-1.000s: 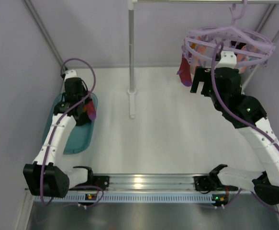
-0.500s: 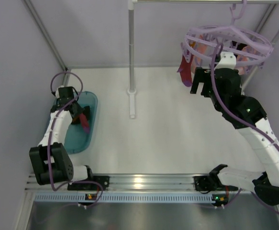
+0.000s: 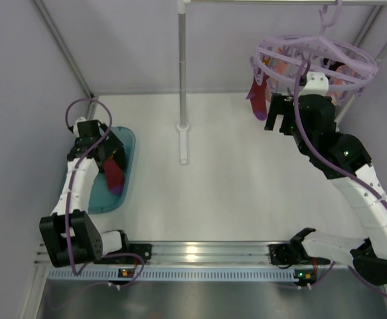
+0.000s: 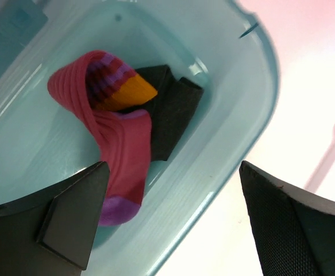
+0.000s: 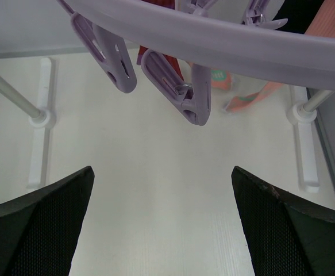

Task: Remove the socks clipped to the hanger

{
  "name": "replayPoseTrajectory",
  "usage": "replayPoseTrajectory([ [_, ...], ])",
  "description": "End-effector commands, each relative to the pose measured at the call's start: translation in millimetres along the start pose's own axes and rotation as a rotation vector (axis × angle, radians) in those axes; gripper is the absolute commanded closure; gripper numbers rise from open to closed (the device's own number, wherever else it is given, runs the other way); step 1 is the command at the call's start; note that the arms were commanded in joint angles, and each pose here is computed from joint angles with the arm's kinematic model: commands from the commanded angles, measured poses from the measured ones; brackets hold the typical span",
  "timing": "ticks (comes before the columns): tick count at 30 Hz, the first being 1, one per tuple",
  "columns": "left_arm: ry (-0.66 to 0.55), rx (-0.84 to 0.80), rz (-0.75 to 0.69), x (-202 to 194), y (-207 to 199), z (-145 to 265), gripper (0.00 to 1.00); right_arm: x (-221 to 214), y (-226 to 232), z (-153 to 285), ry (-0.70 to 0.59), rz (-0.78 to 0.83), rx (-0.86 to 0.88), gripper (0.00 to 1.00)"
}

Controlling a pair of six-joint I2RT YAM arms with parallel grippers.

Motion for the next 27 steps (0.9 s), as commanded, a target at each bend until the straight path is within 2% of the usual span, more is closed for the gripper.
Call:
replayPoseTrajectory([
  [1, -0.151, -0.082, 0.052, 18.6, -7.3, 39.1, 0.02, 13.3, -5.8, 15.5, -0.033, -0.024, 0.02, 0.01],
  [6, -0.279, -0.19, -0.028, 31.6, -38.5, 82.7, 0.02, 12.4, -4.2, 13.8, -0.026, -0.027, 0.021, 0.01],
  [9, -0.304, -0.256, -0.068, 26.5, -57.8, 100.6, 0.01, 11.2, -3.5, 11.2, -0.017, -0.019, 0.014, 0.01],
  [15, -0.292, -0.389, -0.199, 0.5, -112.8, 126.5, 0.01, 14.3, -4.3, 11.4, -0.014, -0.02, -0.011, 0.01],
  [21, -0.242, -0.526, -0.359, -43.2, -167.1, 150.5, 0.02, 12.2, -6.2, 13.8, 0.007, -0.021, -0.026, 0.01],
  [27, -0.248, -0.567, -0.5, -78.2, -205.9, 166.6, 0.02, 14.3, -8.5, 17.5, 0.007, -0.026, -0.035, 0.0],
])
Point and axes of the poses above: each gripper's point midway between its finger pads, its own z axis back along the fingers, its own y axis along the line the jaws close on, x = y × z, the point moved 10 cm from there along z, back along the fingers, and after that the axes turned 2 degrees about -z, right-handed, at the moved point
